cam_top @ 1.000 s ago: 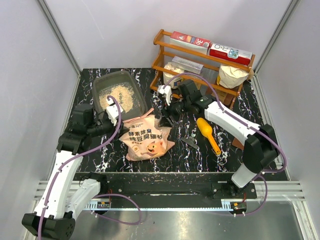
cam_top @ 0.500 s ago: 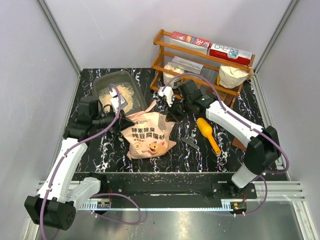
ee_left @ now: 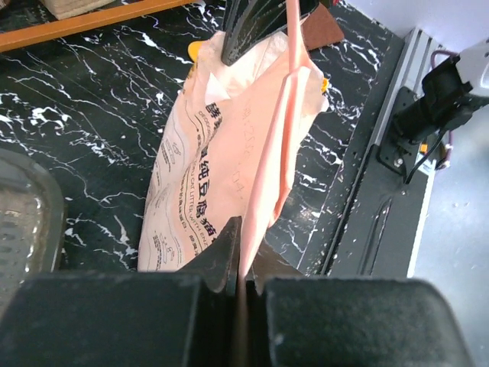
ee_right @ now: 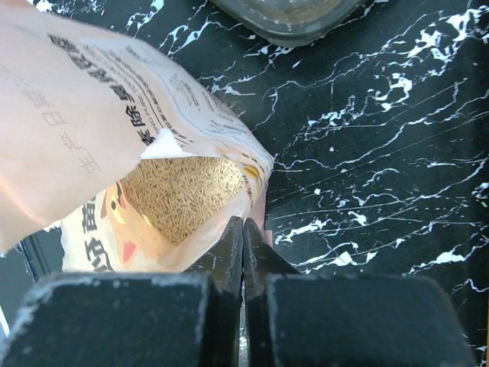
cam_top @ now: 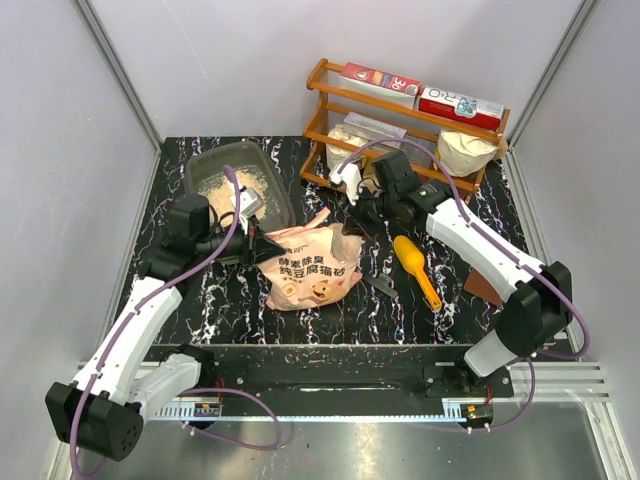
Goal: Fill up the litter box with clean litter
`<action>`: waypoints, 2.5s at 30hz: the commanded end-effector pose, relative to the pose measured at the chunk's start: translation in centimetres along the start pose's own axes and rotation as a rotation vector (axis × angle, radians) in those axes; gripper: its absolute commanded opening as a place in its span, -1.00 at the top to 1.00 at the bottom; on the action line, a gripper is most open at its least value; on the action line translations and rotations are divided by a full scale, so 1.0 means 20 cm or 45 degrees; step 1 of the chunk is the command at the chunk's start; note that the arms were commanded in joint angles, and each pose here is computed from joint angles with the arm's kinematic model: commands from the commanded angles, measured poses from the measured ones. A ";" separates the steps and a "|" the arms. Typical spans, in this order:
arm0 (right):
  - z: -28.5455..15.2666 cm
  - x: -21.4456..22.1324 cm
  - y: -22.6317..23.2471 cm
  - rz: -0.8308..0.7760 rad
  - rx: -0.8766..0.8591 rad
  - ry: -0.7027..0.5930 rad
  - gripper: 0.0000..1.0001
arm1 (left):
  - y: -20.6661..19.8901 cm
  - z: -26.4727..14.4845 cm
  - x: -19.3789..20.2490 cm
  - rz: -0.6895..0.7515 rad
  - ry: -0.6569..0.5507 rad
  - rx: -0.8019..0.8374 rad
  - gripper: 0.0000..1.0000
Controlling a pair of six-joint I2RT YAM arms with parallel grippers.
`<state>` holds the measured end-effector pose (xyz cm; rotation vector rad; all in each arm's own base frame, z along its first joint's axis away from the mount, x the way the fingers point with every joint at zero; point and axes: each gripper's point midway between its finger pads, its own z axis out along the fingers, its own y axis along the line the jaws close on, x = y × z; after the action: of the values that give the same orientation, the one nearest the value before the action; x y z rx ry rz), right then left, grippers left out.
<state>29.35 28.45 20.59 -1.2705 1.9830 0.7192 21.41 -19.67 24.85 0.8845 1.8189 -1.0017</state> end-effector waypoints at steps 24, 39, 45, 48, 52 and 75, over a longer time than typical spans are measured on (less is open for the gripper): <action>-0.32 0.01 -0.08 0.149 -0.254 -0.518 -0.46 | 0.02 0.03 -0.16 0.064 -0.056 0.017 0.98; -0.12 0.00 0.12 0.046 -0.474 -0.440 -0.31 | 0.08 0.00 -0.15 0.061 -0.064 -0.058 0.95; -0.07 0.04 0.10 -0.001 -0.436 -0.420 -0.21 | 0.09 0.01 -0.15 0.054 -0.060 -0.060 0.95; -0.06 0.05 0.08 -0.007 -0.405 -0.419 -0.03 | 0.10 0.01 -0.16 0.052 -0.057 -0.055 0.94; -0.05 0.02 0.05 0.004 -0.352 -0.453 0.34 | 0.10 0.01 -0.15 0.053 -0.052 -0.053 0.93; -0.03 0.03 0.02 0.008 -0.303 -0.478 0.92 | 0.62 0.17 -0.68 0.257 -0.095 -0.242 0.21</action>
<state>28.29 27.59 19.59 -1.1439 1.6930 1.1799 32.14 -18.02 37.18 0.8919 1.6097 -0.6415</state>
